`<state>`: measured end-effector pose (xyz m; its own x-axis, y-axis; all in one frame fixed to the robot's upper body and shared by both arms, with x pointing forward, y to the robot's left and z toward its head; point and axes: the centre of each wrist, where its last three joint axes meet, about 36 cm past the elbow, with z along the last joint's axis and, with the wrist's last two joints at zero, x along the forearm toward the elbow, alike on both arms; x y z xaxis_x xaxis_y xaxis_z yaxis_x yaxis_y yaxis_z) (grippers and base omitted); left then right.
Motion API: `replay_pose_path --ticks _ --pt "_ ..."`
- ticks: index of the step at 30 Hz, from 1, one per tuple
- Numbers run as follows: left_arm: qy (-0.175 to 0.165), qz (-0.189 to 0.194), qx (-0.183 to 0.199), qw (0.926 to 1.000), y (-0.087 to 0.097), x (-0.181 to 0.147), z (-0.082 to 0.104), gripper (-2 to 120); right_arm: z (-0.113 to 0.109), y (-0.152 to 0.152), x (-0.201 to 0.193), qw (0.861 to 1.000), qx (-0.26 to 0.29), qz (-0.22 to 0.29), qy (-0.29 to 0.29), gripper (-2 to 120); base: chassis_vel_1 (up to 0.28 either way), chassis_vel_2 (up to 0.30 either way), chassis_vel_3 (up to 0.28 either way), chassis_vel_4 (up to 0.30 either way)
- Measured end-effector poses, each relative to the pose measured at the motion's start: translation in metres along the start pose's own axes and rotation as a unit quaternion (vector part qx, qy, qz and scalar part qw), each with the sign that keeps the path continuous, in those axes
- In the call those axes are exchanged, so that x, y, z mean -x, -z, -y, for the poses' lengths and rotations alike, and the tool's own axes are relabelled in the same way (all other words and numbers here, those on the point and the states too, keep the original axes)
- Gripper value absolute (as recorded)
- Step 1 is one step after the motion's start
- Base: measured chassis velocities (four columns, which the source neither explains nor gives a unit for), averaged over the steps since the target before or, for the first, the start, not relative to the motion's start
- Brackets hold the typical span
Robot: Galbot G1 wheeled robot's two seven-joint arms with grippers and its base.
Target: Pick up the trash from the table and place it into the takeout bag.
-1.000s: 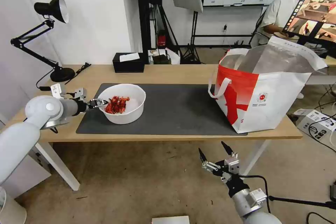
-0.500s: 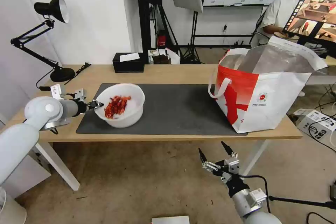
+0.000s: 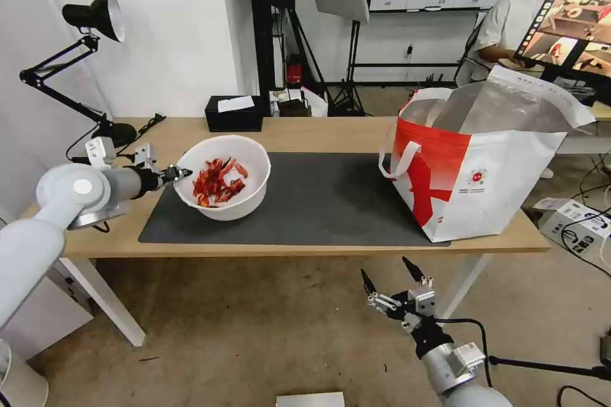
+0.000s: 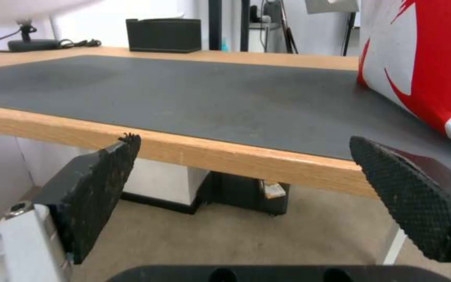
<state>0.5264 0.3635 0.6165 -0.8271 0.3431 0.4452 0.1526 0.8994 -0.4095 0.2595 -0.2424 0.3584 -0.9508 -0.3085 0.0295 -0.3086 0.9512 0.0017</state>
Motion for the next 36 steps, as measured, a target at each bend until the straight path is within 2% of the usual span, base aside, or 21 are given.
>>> replay_pose_path --ticks 1,4,5,6,7,8,9,11,12,14,15,19,20,23,24,27,28,31,32,35,36 --pt "-0.019 0.006 0.011 0.9998 0.003 -0.002 0.015 0 0.000 0.000 0.000 1.000 0.000 0.000 0.000 100 0.000 0.000 0.000 0.000" --pt "-0.029 0.009 0.017 0.9994 0.004 -0.002 0.024 0 0.000 0.000 0.000 1.000 0.000 0.000 0.000 100 0.000 0.000 0.000 0.000" --pt "-0.052 0.014 0.032 0.9980 0.005 -0.003 0.043 0 0.000 0.000 0.000 1.000 0.000 0.000 0.000 100 0.000 0.000 0.000 0.000" --pt "-0.097 0.021 0.064 0.9930 0.006 -0.002 0.082 0 0.000 0.000 0.000 1.000 0.000 0.000 0.000 100 0.000 0.000 0.000 0.000" --pt "-0.097 0.021 0.064 0.9930 0.006 -0.002 0.082 0 0.000 0.000 0.000 1.000 0.000 0.000 0.000 100 0.000 0.000 0.000 0.000" --pt "-0.128 0.026 0.091 0.9873 0.011 0.003 0.109 0 0.000 0.000 0.000 1.000 0.000 0.000 0.000 100 0.000 0.000 0.000 0.000" --pt "-0.128 0.026 0.091 0.9873 0.011 0.003 0.109 0 0.000 0.000 0.000 1.000 0.000 0.000 0.000 100 0.000 0.000 0.000 0.000" --pt "-0.154 0.025 0.116 0.9809 0.019 0.016 0.136 0 0.000 0.000 0.000 1.000 0.000 0.000 0.000 100 0.000 0.000 0.000 0.000" --pt "-0.154 0.025 0.116 0.9809 0.019 0.016 0.136 0 0.000 0.000 0.000 1.000 0.000 0.000 0.000 100 0.000 0.000 0.000 0.000" --pt "-0.166 0.023 0.129 0.9773 0.030 0.030 0.157 0 0.000 0.000 0.000 1.000 0.000 0.000 0.000 100 0.000 0.000 0.000 0.000" --pt "-0.166 0.023 0.129 0.9773 0.030 0.030 0.157 0 0.000 0.000 0.000 1.000 0.000 0.000 0.000 100 0.000 0.000 0.000 0.000" --pt "-0.193 0.029 0.143 0.9703 0.056 0.047 0.199 0 0.000 0.000 0.000 1.000 0.000 0.000 0.000 100 0.000 0.000 0.000 0.000" --pt "-0.193 0.029 0.143 0.9703 0.056 0.047 0.199 0 0.000 0.000 0.000 1.000 0.000 0.000 0.000 100 0.000 0.000 0.000 0.000" --pt "-0.210 0.037 0.139 0.9671 0.079 0.058 0.229 0 0.000 0.000 0.000 1.000 0.000 0.000 0.000 100 0.000 0.000 0.000 0.000" --pt "-0.210 0.037 0.139 0.9671 0.079 0.058 0.229 0 0.000 0.000 0.000 1.000 0.000 0.000 0.000 100 0.000 0.000 0.000 0.000" --pt "-0.224 0.041 0.131 0.9647 0.095 0.068 0.256 0 0.000 0.000 0.000 1.000 0.000 0.000 0.000 100 0.000 0.000 0.000 0.000" --pt "-0.224 0.041 0.131 0.9647 0.095 0.068 0.256 0 0.000 0.000 0.000 1.000 0.000 0.000 0.000 100 0.000 0.000 0.000 0.000" --pt "-0.234 0.038 0.124 0.9636 0.103 0.080 0.282 0 0.000 0.000 0.000 1.000 0.000 0.000 0.000 100 0.000 0.000 0.000 0.000" --pt "-0.234 0.038 0.124 0.9636 0.103 0.080 0.282 0 0.000 0.000 0.000 1.000 0.000 0.000 0.000 100 0.000 0.000 0.000 0.000" --pt "-0.232 0.031 0.112 0.9656 0.106 0.096 0.305 0 0.000 0.000 0.000 1.000 0.000 0.000 0.000 100 0.000 0.000 0.000 0.000" --pt "-0.232 0.031 0.112 0.9656 0.106 0.096 0.305 0 0.000 0.000 0.000 1.000 0.000 0.000 0.000 100 0.000 0.000 0.000 0.000"
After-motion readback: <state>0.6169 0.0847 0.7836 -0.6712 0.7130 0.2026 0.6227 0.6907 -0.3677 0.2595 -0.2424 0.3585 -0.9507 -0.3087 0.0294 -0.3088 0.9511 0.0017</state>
